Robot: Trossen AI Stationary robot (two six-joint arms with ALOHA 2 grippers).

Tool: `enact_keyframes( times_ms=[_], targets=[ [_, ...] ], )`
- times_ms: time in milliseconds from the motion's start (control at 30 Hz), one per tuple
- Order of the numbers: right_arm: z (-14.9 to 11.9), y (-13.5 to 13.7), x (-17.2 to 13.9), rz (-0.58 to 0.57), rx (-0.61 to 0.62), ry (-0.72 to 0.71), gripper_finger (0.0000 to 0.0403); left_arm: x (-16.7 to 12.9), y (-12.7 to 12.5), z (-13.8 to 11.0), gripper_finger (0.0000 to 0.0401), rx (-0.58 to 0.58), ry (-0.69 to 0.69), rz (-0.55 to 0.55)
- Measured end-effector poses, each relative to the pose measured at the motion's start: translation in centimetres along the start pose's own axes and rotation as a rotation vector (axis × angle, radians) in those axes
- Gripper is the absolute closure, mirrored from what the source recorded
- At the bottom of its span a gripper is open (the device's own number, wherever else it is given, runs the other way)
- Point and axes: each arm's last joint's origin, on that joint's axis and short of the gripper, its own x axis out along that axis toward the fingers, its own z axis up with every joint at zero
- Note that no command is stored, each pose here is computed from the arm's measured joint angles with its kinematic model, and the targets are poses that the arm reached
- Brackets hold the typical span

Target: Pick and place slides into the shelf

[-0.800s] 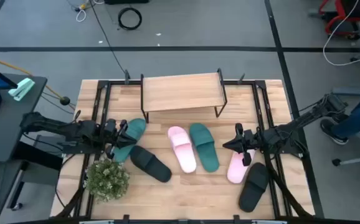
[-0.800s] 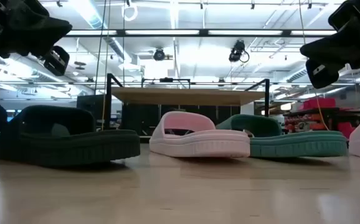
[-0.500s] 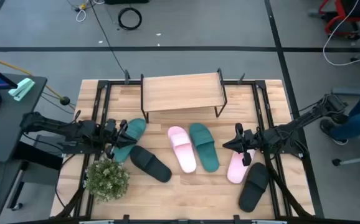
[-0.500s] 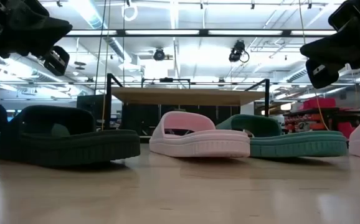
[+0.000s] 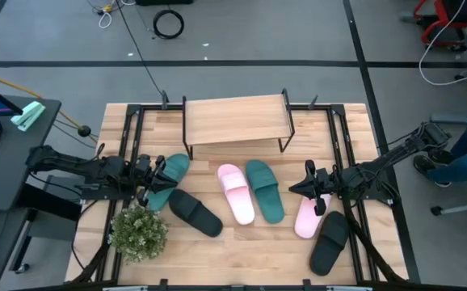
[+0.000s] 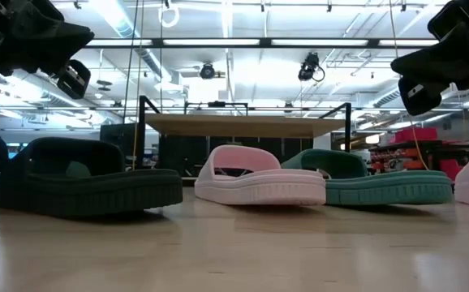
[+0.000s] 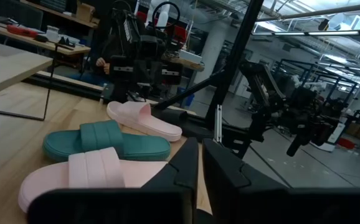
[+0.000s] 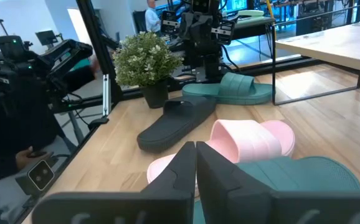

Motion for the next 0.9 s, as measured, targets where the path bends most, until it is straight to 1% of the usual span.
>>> enact_keyframes(
  times_ms=[433,900],
  targets=[
    [0.00,0.00,0.00,0.000,0.000,0.000,0.0384,0.00,0.00,0.00,0.0365,0.000,0.000,0.000],
    [0.00,0.00,0.00,0.000,0.000,0.000,0.0384,0.00,0.00,0.00,0.0377,0.000,0.000,0.000]
  ],
)
